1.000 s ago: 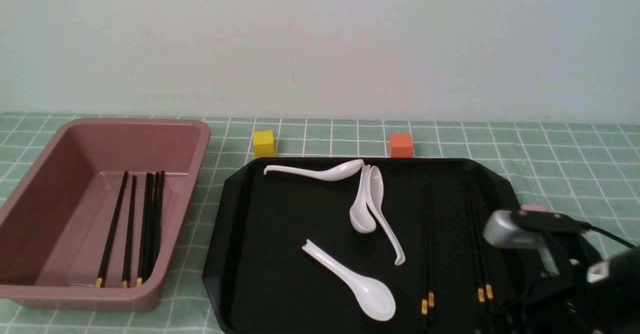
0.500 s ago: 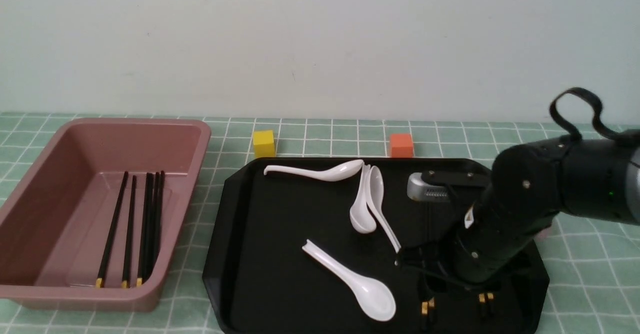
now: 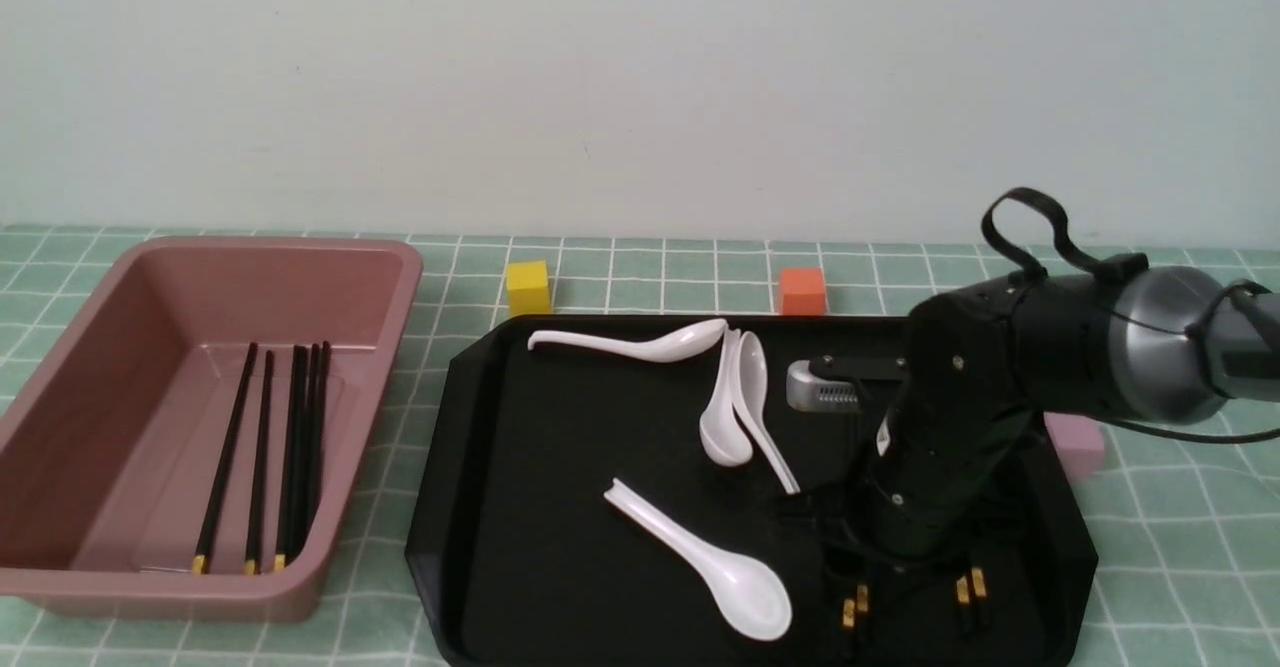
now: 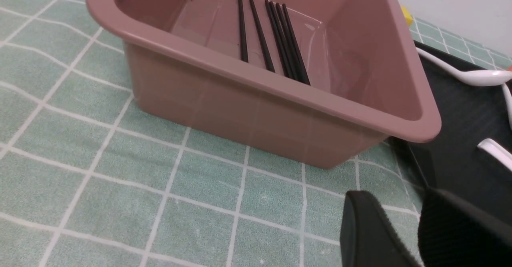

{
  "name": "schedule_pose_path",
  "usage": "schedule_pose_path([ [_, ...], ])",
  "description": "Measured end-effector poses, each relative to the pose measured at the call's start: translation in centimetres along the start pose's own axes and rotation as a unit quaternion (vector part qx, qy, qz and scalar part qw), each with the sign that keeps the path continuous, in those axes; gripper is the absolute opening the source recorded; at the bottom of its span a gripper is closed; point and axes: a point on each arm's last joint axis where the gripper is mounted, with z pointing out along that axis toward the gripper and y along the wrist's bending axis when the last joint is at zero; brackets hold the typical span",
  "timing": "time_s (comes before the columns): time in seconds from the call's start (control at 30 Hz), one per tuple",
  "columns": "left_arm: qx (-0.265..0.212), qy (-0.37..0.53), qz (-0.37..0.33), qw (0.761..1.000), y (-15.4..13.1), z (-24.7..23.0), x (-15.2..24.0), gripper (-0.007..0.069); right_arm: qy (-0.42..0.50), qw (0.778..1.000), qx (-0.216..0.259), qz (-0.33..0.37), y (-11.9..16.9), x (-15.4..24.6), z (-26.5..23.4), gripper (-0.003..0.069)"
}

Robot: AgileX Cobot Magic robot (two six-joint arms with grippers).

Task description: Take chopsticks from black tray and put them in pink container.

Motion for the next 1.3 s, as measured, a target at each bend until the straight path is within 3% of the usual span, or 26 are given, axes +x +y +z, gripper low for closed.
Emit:
schedule_pose_path([
  [0.1,0.0,0.0,0.0,1.0,0.0,0.0,0.0,0.0219,0.001,1.0,0.001,-0.001,0.0,0.0,0.0,0.0287],
  [0.3,0.0,0.0,0.0,1.0,0.0,0.0,0.0,0.0225,0.007,1.0,0.014,-0.017,-0.2,0.0,0.0,0.0141],
  [0.5,0.0,0.0,0.0,1.0,0.0,0.0,0.0,0.0233,0.015,0.998,0.037,-0.051,-0.7,0.6,-1.3,0.0142],
  [0.6,0.0,0.0,0.0,1.0,0.0,0.0,0.0,0.0237,0.032,0.996,0.054,-0.06,-1.3,1.6,-3.9,0.0142],
  [0.7,0.0,0.0,0.0,1.0,0.0,0.0,0.0,0.0237,0.01,0.997,0.042,-0.062,-1.2,2.1,-7.0,0.0142],
  [0.87,0.0,0.0,0.0,1.0,0.0,0.0,0.0,0.0237,-0.052,0.997,-0.02,-0.06,0.0,2.1,-12.2,0.0142],
  [0.9,0.0,0.0,0.0,1.0,0.0,0.0,0.0,0.0237,-0.074,0.993,-0.063,-0.069,1.0,2.0,-14.1,0.0142],
  [0.97,0.0,0.0,0.0,1.0,0.0,0.0,0.0,0.0237,-0.089,0.988,-0.097,-0.082,2.1,1.8,-15.2,0.0142],
  [1.1,0.0,0.0,0.0,1.0,0.0,0.0,0.0,0.0238,-0.133,0.949,-0.239,-0.158,8.1,1.9,-17.6,0.0142],
  [1.13,0.0,0.0,0.0,1.0,0.0,0.0,0.0,0.0238,-0.135,0.946,-0.246,-0.163,8.7,1.9,-17.6,0.0142],
  [1.17,0.0,0.0,0.0,1.0,0.0,0.0,0.0,0.0238,-0.141,0.928,-0.288,-0.191,11.5,2.2,-17.5,0.0142],
  [1.3,0.0,0.0,0.0,1.0,0.0,0.0,0.0,0.0238,-0.173,0.895,-0.353,-0.212,18.0,2.5,-15.3,0.0142],
])
